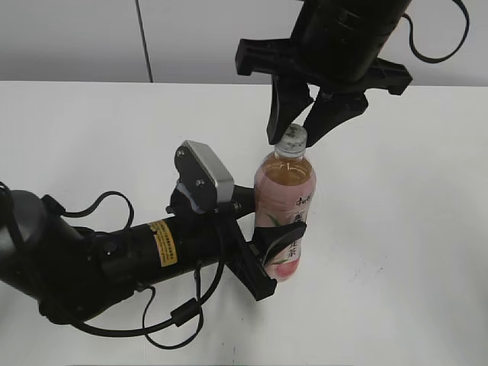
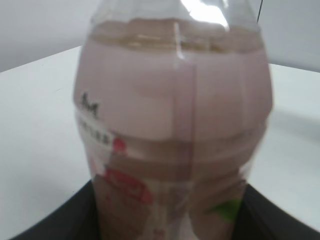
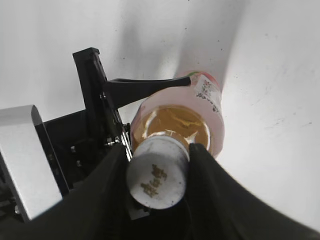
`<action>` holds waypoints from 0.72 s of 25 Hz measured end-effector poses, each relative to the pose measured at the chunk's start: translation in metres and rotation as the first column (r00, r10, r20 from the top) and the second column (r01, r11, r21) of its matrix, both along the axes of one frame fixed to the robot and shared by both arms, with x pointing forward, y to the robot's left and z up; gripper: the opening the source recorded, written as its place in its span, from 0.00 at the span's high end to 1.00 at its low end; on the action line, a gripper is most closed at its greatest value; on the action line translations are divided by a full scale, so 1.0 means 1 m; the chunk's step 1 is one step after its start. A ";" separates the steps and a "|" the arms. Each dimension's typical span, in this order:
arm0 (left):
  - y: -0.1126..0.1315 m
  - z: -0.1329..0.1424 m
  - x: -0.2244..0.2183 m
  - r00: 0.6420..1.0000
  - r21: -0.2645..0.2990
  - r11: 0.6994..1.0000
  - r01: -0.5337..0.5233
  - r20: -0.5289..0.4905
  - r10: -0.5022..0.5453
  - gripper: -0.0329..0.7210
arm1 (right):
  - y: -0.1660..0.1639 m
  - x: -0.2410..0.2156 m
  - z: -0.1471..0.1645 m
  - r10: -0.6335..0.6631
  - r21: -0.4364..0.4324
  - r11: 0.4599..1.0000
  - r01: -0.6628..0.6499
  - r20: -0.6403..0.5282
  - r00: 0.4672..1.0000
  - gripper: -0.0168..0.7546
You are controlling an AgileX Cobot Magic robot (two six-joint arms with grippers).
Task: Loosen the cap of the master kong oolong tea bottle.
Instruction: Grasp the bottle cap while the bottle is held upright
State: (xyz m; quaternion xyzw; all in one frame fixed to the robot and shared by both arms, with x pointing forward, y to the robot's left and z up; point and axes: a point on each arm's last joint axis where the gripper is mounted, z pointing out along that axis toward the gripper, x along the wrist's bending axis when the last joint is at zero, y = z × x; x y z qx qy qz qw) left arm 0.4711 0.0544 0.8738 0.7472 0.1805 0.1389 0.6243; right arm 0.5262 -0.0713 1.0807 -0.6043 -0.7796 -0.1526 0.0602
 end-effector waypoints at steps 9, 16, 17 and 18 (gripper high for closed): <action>0.000 0.000 0.000 1.000 0.000 1.000 0.000 0.001 0.000 0.45 | 0.000 0.000 0.000 0.240 -0.039 0.970 -0.238 0.079 0.967 0.62; 0.000 0.000 0.000 1.000 0.001 1.000 0.000 0.002 0.000 0.45 | 0.000 0.000 0.001 0.707 -0.165 0.707 -0.688 0.205 0.677 0.62; 0.000 0.000 0.000 1.000 0.001 1.000 0.000 0.002 0.000 0.45 | 0.000 0.000 0.001 0.776 -0.193 0.629 -0.753 0.221 0.591 0.62; 0.000 0.000 0.000 1.000 0.001 1.000 0.000 0.002 0.000 0.45 | 0.001 0.000 0.001 0.833 -0.224 0.548 -0.806 0.233 0.502 0.62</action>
